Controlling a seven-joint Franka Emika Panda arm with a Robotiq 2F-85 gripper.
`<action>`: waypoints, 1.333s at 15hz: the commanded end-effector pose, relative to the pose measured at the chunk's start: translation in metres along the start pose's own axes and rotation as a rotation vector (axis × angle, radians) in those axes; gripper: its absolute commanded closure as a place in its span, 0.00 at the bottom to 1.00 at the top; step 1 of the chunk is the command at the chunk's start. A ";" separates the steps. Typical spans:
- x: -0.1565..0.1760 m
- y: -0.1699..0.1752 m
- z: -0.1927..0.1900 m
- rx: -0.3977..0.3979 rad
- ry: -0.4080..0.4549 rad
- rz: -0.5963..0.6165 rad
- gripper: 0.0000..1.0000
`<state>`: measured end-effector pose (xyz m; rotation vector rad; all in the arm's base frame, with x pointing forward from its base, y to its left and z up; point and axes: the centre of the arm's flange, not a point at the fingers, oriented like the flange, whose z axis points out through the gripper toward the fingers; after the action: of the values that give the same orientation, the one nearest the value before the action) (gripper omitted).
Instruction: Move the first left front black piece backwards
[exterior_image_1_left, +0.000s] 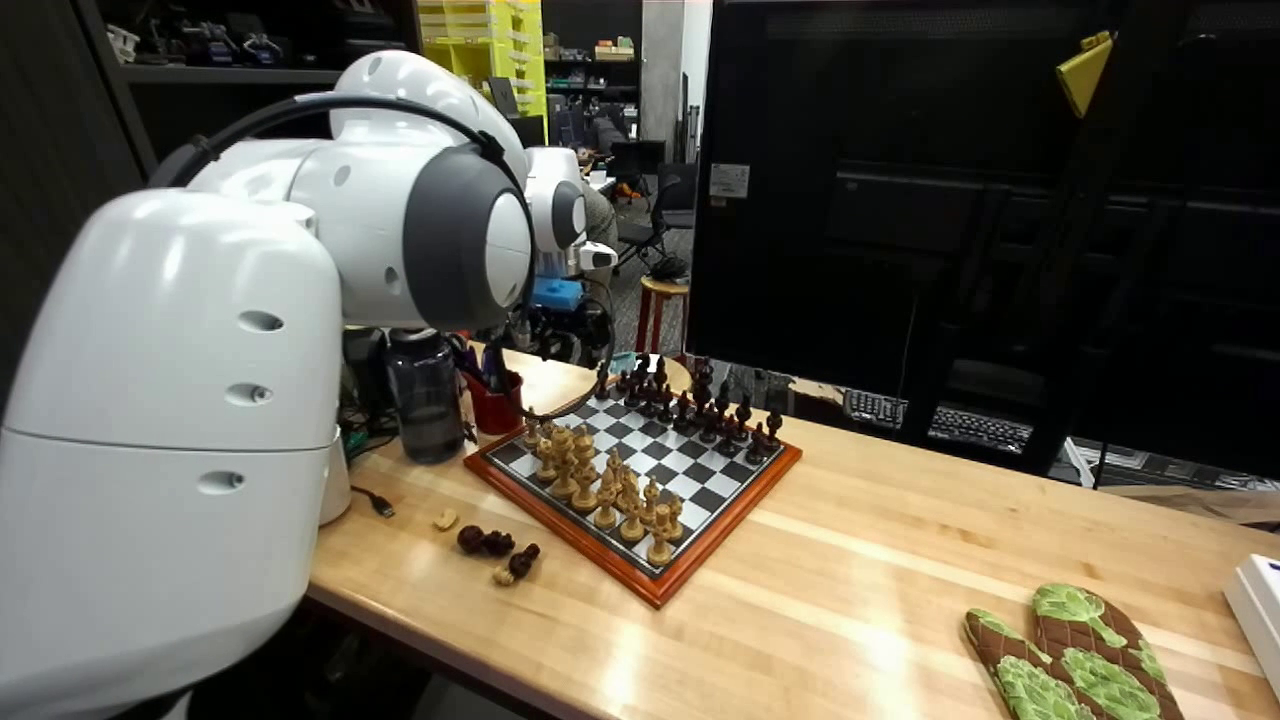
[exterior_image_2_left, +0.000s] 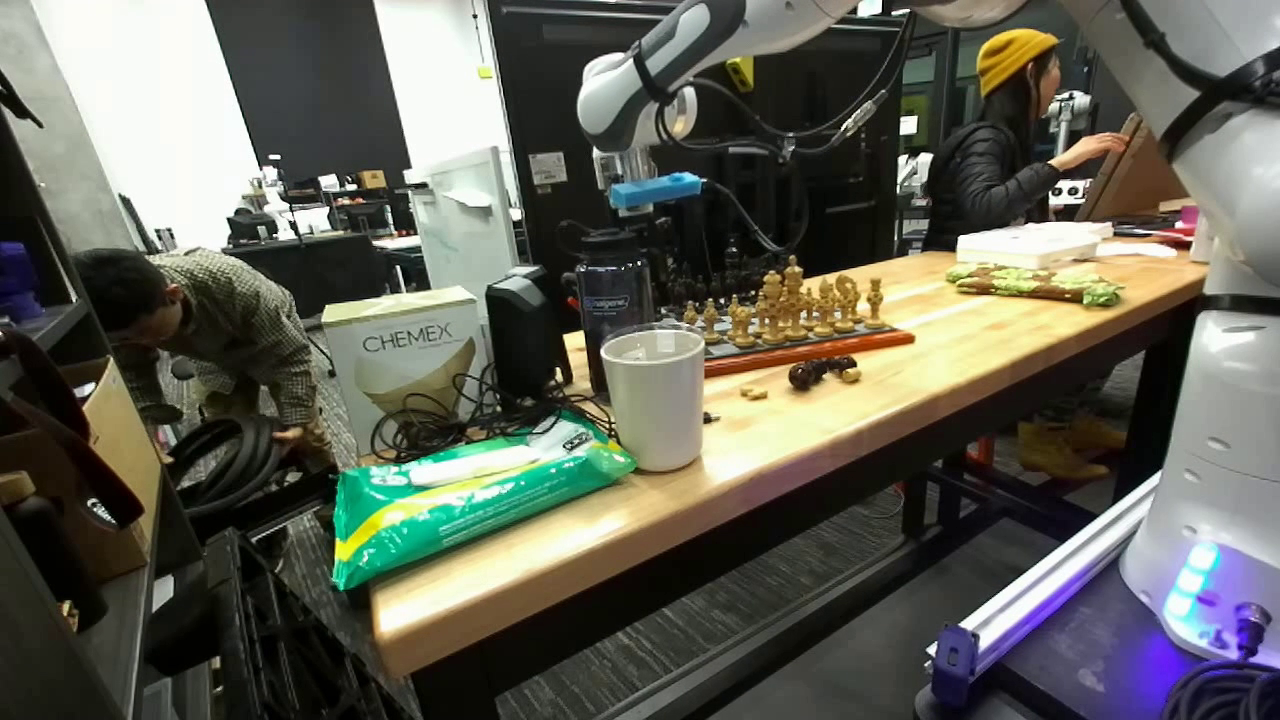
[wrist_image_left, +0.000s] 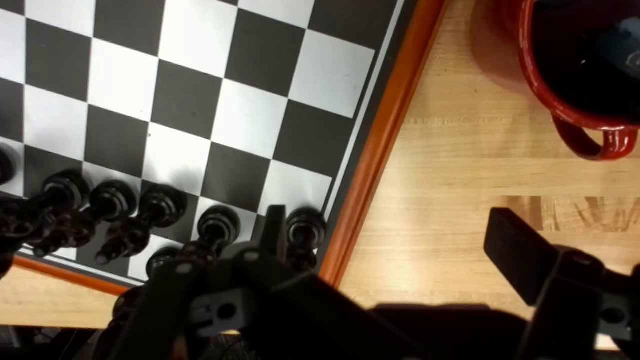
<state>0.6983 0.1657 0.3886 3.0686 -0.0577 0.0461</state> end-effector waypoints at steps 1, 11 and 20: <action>0.010 0.006 -0.007 -0.016 0.006 -0.003 0.00; 0.032 0.019 0.008 0.011 0.059 0.022 0.00; 0.042 0.022 0.014 0.014 0.070 0.014 0.46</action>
<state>0.7324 0.1406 0.3745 3.0723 -0.0983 0.1463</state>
